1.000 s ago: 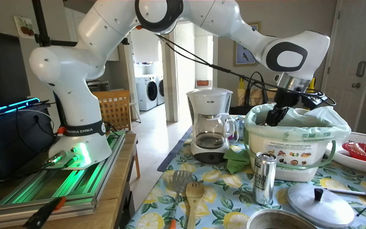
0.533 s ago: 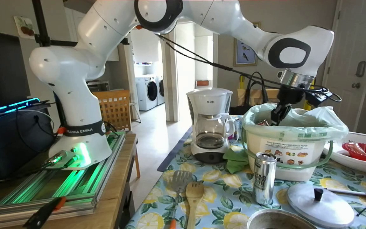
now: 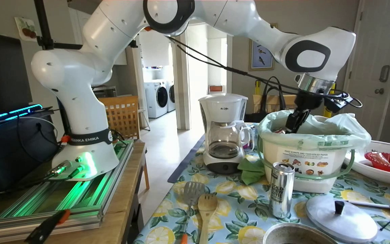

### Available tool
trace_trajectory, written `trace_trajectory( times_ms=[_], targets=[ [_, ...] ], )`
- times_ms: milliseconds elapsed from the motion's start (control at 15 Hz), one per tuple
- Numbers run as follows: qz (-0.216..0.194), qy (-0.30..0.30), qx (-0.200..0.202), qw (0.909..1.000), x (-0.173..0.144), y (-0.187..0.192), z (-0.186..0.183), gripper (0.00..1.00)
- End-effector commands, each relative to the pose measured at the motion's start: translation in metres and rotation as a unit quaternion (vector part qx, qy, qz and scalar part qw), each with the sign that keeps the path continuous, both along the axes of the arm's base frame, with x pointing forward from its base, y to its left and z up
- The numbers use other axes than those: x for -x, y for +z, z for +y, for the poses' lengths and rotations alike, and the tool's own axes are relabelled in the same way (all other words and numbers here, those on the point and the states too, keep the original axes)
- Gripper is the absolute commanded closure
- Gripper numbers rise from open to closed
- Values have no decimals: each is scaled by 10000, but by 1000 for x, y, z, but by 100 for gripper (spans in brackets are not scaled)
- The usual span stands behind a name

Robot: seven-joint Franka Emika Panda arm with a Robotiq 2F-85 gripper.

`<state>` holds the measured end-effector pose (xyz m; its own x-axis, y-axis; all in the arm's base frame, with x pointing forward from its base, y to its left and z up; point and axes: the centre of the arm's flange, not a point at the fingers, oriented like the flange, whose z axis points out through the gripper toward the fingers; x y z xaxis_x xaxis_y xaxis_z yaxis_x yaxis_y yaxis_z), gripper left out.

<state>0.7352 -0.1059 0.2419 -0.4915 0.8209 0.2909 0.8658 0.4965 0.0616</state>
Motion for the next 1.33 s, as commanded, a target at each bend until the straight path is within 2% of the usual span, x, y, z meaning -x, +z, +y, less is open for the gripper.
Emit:
trace_trajectory(
  times_ms=[0,133,267,533,1133,1200,1267],
  targets=[
    [-57,207,-265,9994,5,7,4,21],
    [41,332,-316,9989,6,2,7,7],
    [155,449,-371,9982,9,-4,9,0],
    [293,564,-427,9971,17,-11,11,0],
    [531,277,-914,9940,33,-32,18,0],
    [554,250,-905,9940,33,-34,18,6],
    [574,218,-918,9939,34,-36,17,28]
  ],
)
